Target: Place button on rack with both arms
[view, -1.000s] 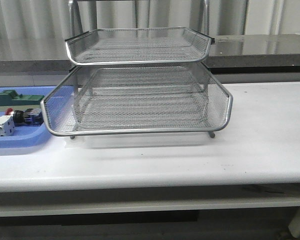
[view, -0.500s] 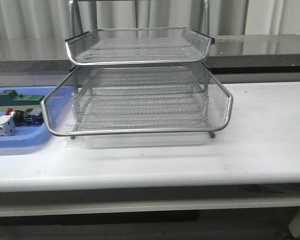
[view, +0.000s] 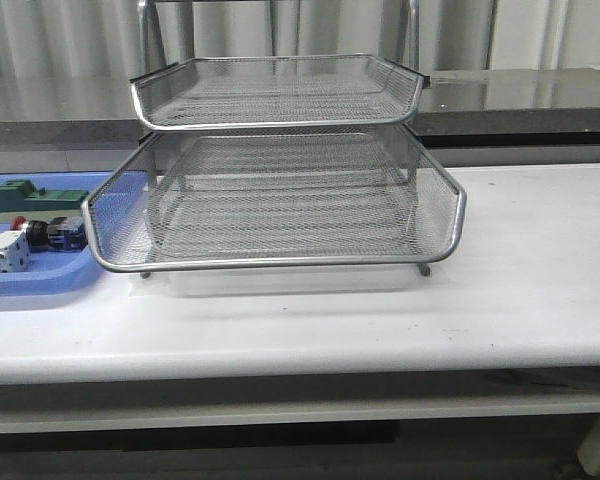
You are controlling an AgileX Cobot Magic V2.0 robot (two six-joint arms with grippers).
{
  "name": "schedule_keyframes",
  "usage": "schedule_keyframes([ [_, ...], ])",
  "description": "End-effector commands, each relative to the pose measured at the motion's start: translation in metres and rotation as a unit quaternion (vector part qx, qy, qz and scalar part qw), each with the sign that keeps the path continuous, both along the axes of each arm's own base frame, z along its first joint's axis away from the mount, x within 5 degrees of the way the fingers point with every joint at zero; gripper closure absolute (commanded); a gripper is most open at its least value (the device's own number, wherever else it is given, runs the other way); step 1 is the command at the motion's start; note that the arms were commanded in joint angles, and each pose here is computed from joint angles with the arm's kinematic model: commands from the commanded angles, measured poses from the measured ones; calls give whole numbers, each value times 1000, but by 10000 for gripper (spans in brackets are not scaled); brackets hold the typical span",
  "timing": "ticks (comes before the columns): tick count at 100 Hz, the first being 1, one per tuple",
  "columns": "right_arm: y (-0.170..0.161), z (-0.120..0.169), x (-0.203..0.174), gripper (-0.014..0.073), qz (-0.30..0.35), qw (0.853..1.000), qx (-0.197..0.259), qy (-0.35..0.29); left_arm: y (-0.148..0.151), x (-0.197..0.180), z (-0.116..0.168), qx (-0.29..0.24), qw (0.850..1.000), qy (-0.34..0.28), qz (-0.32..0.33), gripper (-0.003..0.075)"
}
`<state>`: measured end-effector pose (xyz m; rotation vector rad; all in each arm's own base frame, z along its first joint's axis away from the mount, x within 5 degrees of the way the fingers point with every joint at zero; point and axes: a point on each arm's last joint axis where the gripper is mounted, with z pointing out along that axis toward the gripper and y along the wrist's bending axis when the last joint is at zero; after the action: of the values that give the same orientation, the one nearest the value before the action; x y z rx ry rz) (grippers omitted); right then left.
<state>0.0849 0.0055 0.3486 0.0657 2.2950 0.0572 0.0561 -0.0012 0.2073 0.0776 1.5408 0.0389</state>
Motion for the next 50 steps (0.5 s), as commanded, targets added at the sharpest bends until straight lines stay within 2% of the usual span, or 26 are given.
schedule_keyframes([
  [1,-1,11,3,662,-1,999,-3,-37,-1,-1,-7,-10,999,-33,-8,741],
  [24,-1,11,3,662,-1,999,-3,-37,-1,-1,-7,-10,999,-33,-8,741],
  [50,-1,11,3,662,-1,999,-3,-37,-2,-2,1,-11,997,-73,-13,741],
])
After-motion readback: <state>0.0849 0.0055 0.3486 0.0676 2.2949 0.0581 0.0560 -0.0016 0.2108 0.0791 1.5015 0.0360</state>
